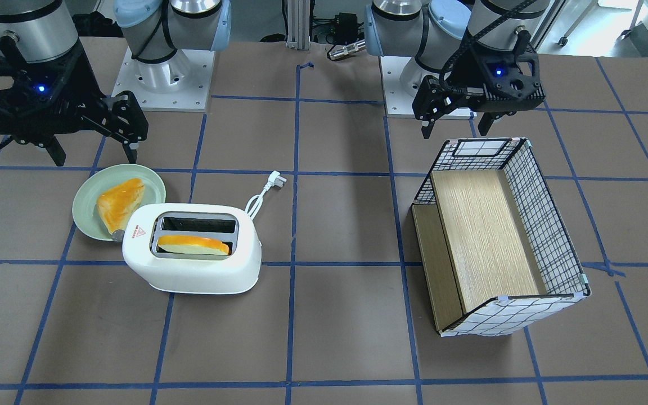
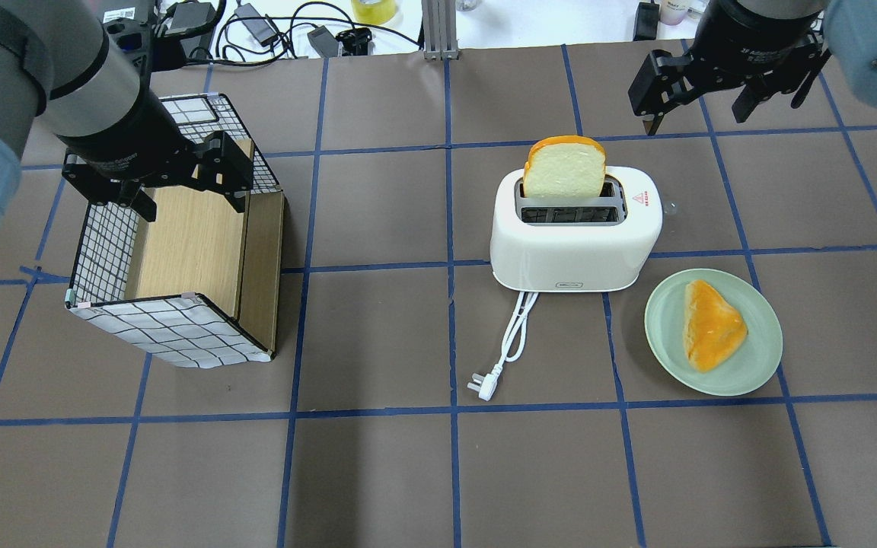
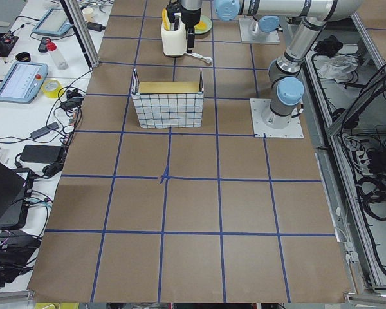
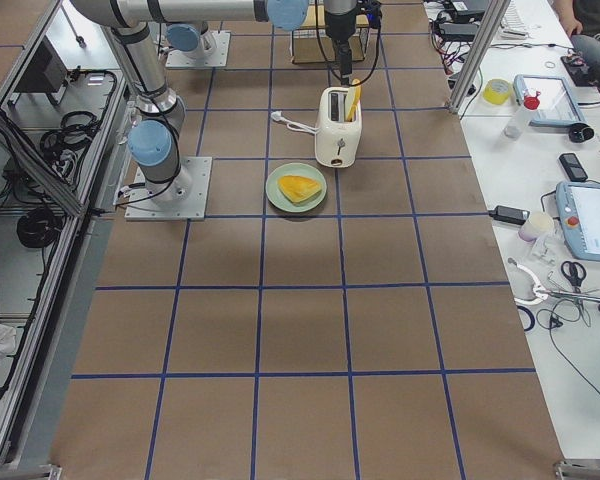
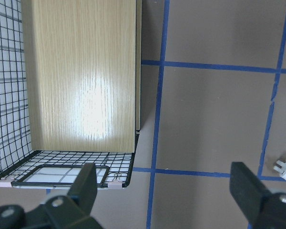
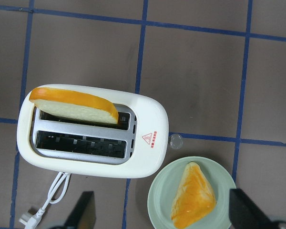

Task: Press toaster with right arm

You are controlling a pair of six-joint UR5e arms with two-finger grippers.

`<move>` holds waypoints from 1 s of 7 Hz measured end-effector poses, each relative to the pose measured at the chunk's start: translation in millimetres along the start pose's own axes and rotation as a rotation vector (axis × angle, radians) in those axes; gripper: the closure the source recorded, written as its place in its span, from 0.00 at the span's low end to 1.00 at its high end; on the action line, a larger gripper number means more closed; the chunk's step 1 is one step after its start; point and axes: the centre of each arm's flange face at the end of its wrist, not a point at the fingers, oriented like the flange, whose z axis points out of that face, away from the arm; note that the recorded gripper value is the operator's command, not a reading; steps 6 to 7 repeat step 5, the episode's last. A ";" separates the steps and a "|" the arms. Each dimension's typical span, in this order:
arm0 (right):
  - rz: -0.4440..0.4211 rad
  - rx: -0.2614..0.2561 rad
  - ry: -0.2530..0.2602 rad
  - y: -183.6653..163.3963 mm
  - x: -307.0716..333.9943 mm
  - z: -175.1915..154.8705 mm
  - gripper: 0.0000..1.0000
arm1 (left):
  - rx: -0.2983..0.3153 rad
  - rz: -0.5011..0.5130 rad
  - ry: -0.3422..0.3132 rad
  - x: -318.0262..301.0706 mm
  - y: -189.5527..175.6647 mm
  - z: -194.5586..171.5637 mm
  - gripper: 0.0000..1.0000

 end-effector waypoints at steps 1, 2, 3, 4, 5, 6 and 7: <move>-0.008 0.008 -0.015 -1.0 -2.1 0.4 0.00 | 0.000 0.000 0.000 0.0 0.1 -0.1 0.00; -0.009 0.012 -0.045 -1.6 -5.2 1.0 0.00 | 0.000 0.000 0.000 0.0 0.0 0.0 0.00; -0.007 0.013 -0.066 -2.0 -7.1 1.2 0.00 | 0.000 0.000 0.001 0.1 0.0 0.0 0.00; -0.006 0.013 -0.073 -2.1 -7.7 1.4 0.00 | 0.000 0.000 0.001 0.1 0.0 0.0 0.00; -0.005 0.013 -0.074 -2.1 -7.5 1.4 0.00 | 0.000 0.000 0.000 0.0 0.2 -0.2 0.00; -0.005 0.013 -0.074 -2.1 -7.5 1.4 0.00 | 0.000 0.000 0.000 0.0 0.2 -0.2 0.00; -0.005 0.013 -0.074 -2.1 -7.5 1.4 0.00 | 0.000 0.000 0.000 0.0 0.2 -0.2 0.00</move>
